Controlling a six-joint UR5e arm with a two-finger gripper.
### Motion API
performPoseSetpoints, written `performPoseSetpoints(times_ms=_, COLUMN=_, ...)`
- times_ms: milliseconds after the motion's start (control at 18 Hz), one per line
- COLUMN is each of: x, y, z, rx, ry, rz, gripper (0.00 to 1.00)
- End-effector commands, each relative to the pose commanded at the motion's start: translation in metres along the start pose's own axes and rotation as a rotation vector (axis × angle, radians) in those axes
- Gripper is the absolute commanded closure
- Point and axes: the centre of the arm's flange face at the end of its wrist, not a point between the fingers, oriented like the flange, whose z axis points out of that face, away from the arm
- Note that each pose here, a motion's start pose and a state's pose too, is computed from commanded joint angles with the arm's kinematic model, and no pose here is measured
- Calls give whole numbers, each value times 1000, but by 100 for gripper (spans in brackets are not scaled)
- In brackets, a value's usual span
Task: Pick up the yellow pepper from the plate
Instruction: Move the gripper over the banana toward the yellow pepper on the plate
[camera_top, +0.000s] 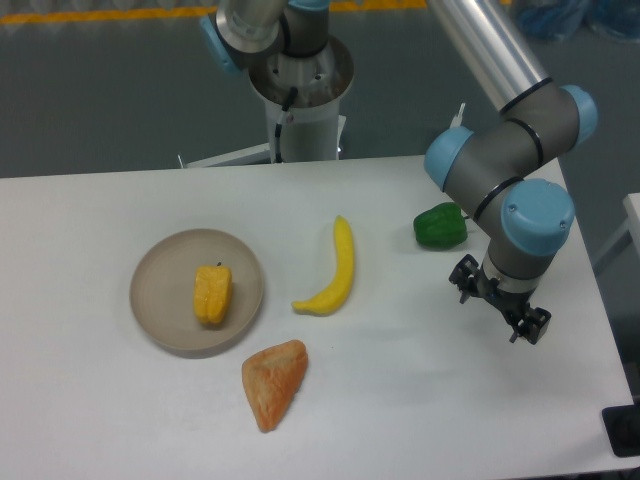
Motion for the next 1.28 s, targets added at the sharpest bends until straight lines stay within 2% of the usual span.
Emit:
performPoseSetpoints(times_ms=278, x=3, y=-5, z=-5, rx=5, ry=-6, rz=-5, gripper=0)
performPoseSetpoints(times_ms=389, x=20, y=-34, z=-13, rx=4, ry=-11, rz=19, gripper=0)
performPoseSetpoints(times_ms=444, x=32, y=-43, z=-26, rx=5, ry=-17, rz=2, gripper=0)
performPoseSetpoints(times_ms=556, x=63, y=-49, z=-41, rx=20, ry=-9, rz=-59, gripper=0)
performPoseSetpoints(times_ms=667, x=110, y=-75, z=-46, rx=18, ry=9, rz=-22, gripper=0)
performPoseSetpoints(times_ms=889, x=176, y=-101, z=-47, rx=9, ry=40, rz=-45, gripper=0)
performPoseSetpoints(times_ms=1167, x=254, y=-173, z=-53, rx=26, ry=59, rz=-200, gripper=0)
performPoseSetpoints(times_ms=1278, x=284, y=-197, z=-52, rx=21, ry=67, rz=-229, gripper=0)
